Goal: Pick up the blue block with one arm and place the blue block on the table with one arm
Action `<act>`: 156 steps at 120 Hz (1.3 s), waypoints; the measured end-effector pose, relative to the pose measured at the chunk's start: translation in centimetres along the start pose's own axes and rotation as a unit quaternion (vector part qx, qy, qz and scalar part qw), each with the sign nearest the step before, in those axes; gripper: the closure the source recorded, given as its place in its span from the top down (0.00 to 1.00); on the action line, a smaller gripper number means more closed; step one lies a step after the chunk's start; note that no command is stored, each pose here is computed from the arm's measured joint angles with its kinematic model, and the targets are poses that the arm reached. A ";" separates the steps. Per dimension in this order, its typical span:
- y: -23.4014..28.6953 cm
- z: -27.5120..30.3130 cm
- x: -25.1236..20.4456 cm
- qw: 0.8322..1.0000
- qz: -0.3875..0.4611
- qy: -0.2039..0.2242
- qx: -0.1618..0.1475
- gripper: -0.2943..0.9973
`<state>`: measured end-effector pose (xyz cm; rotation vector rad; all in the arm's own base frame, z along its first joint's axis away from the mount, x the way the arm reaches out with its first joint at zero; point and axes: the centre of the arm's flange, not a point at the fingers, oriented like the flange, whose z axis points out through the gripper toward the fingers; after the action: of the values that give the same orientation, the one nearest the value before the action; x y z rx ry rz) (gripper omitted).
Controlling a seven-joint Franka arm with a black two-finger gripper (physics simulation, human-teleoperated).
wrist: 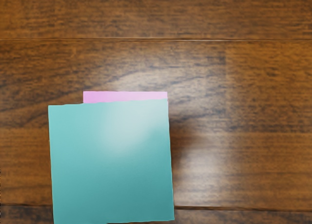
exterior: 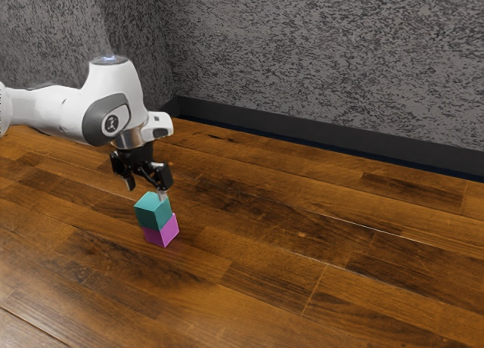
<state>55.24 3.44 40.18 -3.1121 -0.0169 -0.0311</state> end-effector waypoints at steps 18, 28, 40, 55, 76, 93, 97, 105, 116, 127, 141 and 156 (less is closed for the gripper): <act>-2.5 1.3 0.4 1.000 -0.018 0.005 0.004 0.77; -3.5 1.8 0.4 1.000 -0.026 0.007 0.004 0.77; -3.2 1.8 0.6 1.000 -0.022 0.014 0.005 0.77; -2.6 2.5 0.8 1.000 -0.017 0.013 0.003 0.77; -2.7 4.1 1.0 1.000 -0.023 0.005 -0.005 0.77; -2.6 6.3 1.3 0.999 -0.029 -0.006 -0.013 0.77; -2.5 6.8 1.3 0.999 -0.031 -0.008 -0.015 0.77; -2.5 7.5 1.4 0.999 -0.035 -0.010 -0.019 0.77; -2.5 7.9 1.5 0.999 -0.037 -0.010 -0.022 0.77; -2.5 8.3 1.5 0.999 -0.039 -0.010 -0.024 0.77; -2.5 8.4 1.6 0.999 -0.040 -0.007 -0.024 0.66; -2.6 7.9 1.8 0.999 -0.040 -0.001 -0.022 0.50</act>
<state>57.13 6.30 32.44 -3.1527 -0.1438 -0.0314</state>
